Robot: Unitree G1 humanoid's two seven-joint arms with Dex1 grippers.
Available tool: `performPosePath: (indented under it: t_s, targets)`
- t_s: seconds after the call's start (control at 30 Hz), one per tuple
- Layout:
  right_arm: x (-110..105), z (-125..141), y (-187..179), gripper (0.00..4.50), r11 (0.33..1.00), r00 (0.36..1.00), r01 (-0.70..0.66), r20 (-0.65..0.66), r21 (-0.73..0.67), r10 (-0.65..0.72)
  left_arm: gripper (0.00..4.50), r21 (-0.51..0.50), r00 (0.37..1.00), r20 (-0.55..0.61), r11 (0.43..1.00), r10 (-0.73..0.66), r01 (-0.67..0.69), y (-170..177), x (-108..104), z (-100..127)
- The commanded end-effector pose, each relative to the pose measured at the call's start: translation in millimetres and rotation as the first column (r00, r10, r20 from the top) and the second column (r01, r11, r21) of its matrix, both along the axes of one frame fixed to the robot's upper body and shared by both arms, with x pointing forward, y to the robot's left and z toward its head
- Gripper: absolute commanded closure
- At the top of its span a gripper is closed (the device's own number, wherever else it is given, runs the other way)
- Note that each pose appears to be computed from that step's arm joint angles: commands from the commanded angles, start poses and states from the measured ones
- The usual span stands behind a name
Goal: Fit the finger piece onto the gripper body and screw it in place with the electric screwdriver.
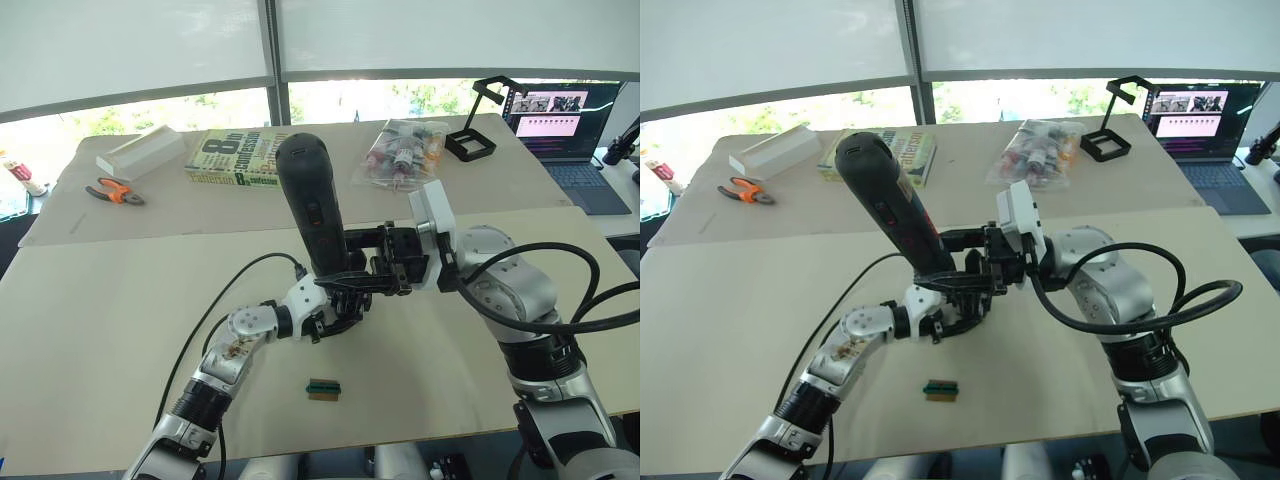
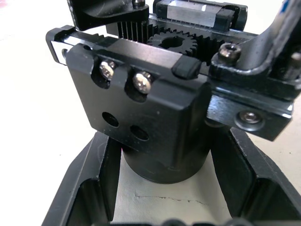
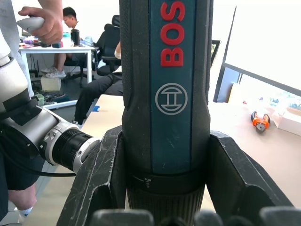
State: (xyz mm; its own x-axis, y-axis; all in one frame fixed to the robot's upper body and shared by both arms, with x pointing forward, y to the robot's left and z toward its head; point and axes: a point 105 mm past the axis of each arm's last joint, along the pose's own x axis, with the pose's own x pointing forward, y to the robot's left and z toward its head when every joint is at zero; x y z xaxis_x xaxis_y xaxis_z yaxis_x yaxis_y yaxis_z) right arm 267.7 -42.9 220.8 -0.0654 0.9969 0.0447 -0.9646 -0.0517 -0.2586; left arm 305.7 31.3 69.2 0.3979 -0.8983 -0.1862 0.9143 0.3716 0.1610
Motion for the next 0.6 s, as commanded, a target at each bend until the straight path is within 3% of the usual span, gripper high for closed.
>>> performPosePath:
  t_s: [0.03, 0.17, 0.6]
  targets:
    - [26.7, -50.0, -20.5, 2.58, 0.970, 0.974, 0.167, -0.123, -0.179, -0.190, 2.21, -0.050, 0.995, 0.102, 0.999, -0.015, 0.020, -5.1, 5.5, 29.4]
    - [30.1, -49.4, -26.3, 2.58, 0.967, 0.959, 0.197, -0.175, -0.161, -0.224, 2.21, -0.052, 0.995, 0.100, 0.998, -0.014, 0.019, -5.4, 4.9, 28.9]
    - [31.7, -47.1, -25.0, 2.58, 0.975, 0.962, 0.194, -0.173, -0.111, -0.211, 2.21, -0.049, 0.995, 0.098, 0.999, -0.016, 0.021, -5.0, 2.3, 27.5]
